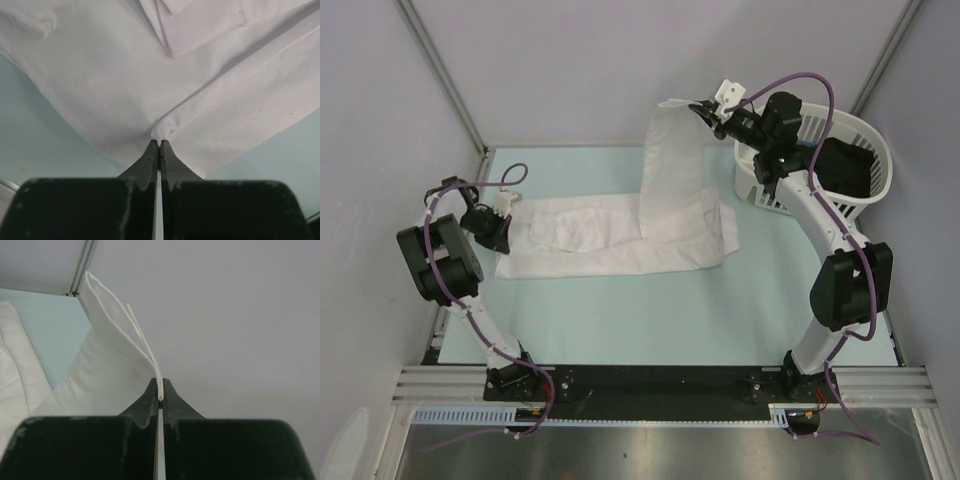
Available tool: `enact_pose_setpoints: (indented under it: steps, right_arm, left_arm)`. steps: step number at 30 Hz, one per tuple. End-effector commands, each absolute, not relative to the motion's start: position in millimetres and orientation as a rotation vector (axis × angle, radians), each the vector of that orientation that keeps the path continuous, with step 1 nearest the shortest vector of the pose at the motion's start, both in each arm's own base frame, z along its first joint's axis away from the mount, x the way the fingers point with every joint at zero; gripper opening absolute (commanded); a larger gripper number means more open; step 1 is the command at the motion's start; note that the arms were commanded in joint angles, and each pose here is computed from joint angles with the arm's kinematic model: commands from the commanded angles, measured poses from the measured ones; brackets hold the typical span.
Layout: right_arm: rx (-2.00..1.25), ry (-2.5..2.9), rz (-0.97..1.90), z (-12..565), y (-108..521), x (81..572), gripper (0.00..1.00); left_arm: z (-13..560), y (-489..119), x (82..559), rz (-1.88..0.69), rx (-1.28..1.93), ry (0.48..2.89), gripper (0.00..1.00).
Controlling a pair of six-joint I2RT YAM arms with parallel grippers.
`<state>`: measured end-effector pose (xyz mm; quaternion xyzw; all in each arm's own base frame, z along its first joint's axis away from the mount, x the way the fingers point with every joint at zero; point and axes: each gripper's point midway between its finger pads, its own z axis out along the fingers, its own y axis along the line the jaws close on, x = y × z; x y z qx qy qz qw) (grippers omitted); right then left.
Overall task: Fold and stack the long sleeve shirts
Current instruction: Fold the shirt
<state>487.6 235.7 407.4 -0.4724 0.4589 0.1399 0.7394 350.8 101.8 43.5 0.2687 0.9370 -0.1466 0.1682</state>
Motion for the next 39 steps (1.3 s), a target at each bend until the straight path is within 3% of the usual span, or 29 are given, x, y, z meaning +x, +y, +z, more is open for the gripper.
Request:
enact_pose_setpoints:
  steps: [1, 2, 3, 7, 14, 15, 20, 21, 24, 32, 39]
  right_arm:
    - [-1.033, 0.911, 0.264, 435, 237, 476, 0.0]
    - [-1.033, 0.911, 0.268, 434, 239, 476, 0.0]
    - [-1.036, 0.911, 0.271, 433, 240, 477, 0.0]
    - [-1.048, 0.905, 0.288, 429, 247, 475, 0.0]
    - [-1.052, 0.933, 0.397, 415, 280, 467, 0.0]
    - [-1.05, 0.954, 0.407, 411, 284, 466, 0.0]
    - [-1.03, 1.047, 0.447, 390, 314, 463, 0.0]
    - [-1.026, 1.055, 0.45, 388, 319, 463, 0.0]
    - [-1.011, 1.094, 0.484, 380, 330, 464, 0.0]
    - [-0.997, 1.169, 0.538, 363, 347, 460, 0.0]
    - [-0.977, 1.199, 0.563, 359, 350, 456, 0.0]
  left_arm:
    - [38, 110, 351, -0.317, 0.733, 2.698, 0.09]
    - [36, 110, 352, -0.308, 0.714, 2.702, 0.17]
    - [37, 110, 353, -0.31, 0.704, 2.701, 0.33]
    - [75, 101, 374, -0.309, 0.676, 2.558, 0.53]
    - [247, 25, 443, -0.181, 0.842, 1.999, 0.84]
    - [262, 5, 448, -0.176, 0.868, 1.957, 0.99]
    - [357, -42, 476, -0.343, 0.623, 1.802, 1.0]
    - [368, -65, 467, -0.495, 0.706, 1.731, 0.99]
    - [400, -97, 461, -0.546, 0.837, 1.596, 0.99]
    - [402, -190, 421, -0.596, 1.164, 1.39, 0.98]
    - [370, -232, 411, -0.527, 1.262, 1.397, 0.99]
